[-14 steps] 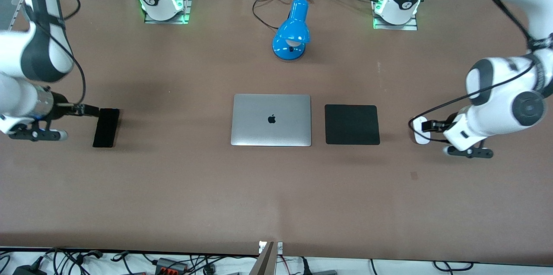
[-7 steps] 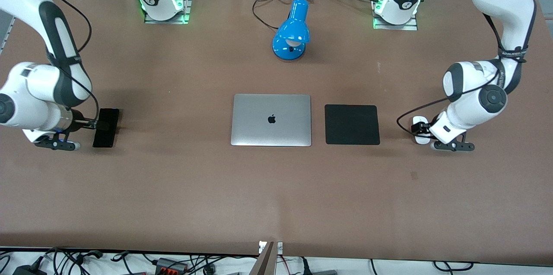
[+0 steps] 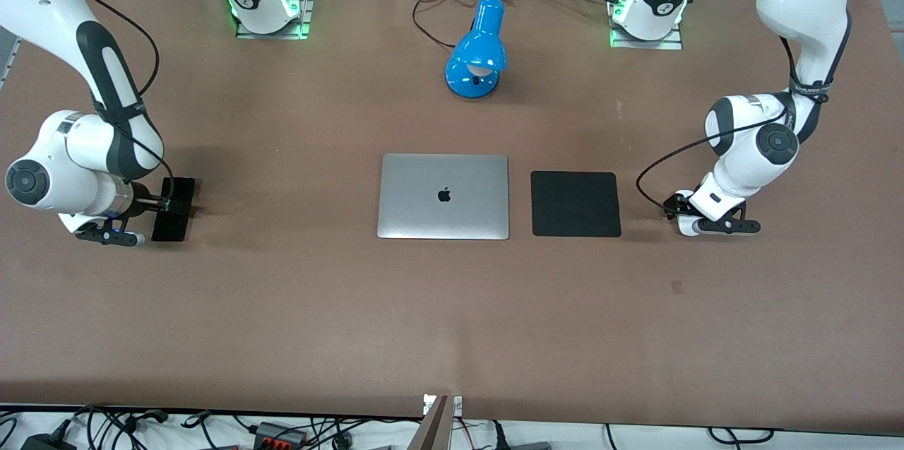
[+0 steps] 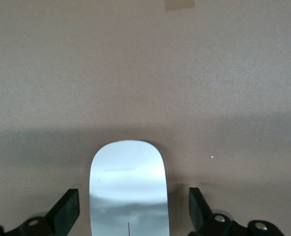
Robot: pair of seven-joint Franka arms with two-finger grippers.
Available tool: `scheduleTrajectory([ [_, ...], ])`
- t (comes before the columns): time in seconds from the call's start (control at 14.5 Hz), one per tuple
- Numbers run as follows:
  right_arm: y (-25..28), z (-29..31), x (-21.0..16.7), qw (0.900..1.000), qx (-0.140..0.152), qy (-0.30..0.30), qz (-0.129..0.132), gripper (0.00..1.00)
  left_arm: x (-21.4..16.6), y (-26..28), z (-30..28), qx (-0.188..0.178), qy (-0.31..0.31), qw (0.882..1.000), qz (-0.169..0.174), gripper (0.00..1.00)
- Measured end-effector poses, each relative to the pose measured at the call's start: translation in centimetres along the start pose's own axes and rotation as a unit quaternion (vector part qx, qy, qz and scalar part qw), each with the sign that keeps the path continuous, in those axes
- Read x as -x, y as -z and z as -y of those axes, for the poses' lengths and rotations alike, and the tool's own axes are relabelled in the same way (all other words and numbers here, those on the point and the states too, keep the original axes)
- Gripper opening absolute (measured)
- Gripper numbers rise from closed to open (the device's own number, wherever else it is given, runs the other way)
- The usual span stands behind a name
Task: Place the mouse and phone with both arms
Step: 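Grasp the black phone with the right gripper while the left gripper grasps the mouse, then carry the white mouse onto the black pad with the left gripper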
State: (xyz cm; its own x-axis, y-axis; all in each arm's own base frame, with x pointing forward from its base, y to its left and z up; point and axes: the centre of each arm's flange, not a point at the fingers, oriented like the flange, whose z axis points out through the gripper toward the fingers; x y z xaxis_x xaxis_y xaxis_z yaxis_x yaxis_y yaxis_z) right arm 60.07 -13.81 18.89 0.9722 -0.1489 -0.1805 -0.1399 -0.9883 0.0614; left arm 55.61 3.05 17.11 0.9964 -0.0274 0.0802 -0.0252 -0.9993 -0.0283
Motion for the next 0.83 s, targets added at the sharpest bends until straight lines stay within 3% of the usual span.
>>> scheduleTrajectory([
  [0.07,-0.5,0.0,0.0,1.000,0.000,-0.001,0.004,1.00,0.2,-0.1,0.0,0.000,0.000,1.000,0.002,0.97],
  [0.28,-1.9,-0.1,-0.1,1.000,-0.001,-0.001,0.006,1.00,0.2,-0.2,0.0,0.000,0.000,1.000,0.003,0.67],
  [0.35,-2.1,-0.2,-0.1,1.000,-0.001,-0.002,0.006,1.00,0.2,0.0,-0.1,0.000,-0.001,1.000,0.001,0.62],
  [0.55,-2.5,-0.9,0.0,1.000,-0.002,-0.009,0.008,1.00,-0.8,1.3,-0.5,0.004,-0.004,1.000,0.017,0.62],
  [0.83,-2.6,-1.3,0.0,1.000,-0.004,-0.013,0.006,1.00,-5.1,8.0,-3.8,0.022,-0.028,0.996,0.085,0.62],
])
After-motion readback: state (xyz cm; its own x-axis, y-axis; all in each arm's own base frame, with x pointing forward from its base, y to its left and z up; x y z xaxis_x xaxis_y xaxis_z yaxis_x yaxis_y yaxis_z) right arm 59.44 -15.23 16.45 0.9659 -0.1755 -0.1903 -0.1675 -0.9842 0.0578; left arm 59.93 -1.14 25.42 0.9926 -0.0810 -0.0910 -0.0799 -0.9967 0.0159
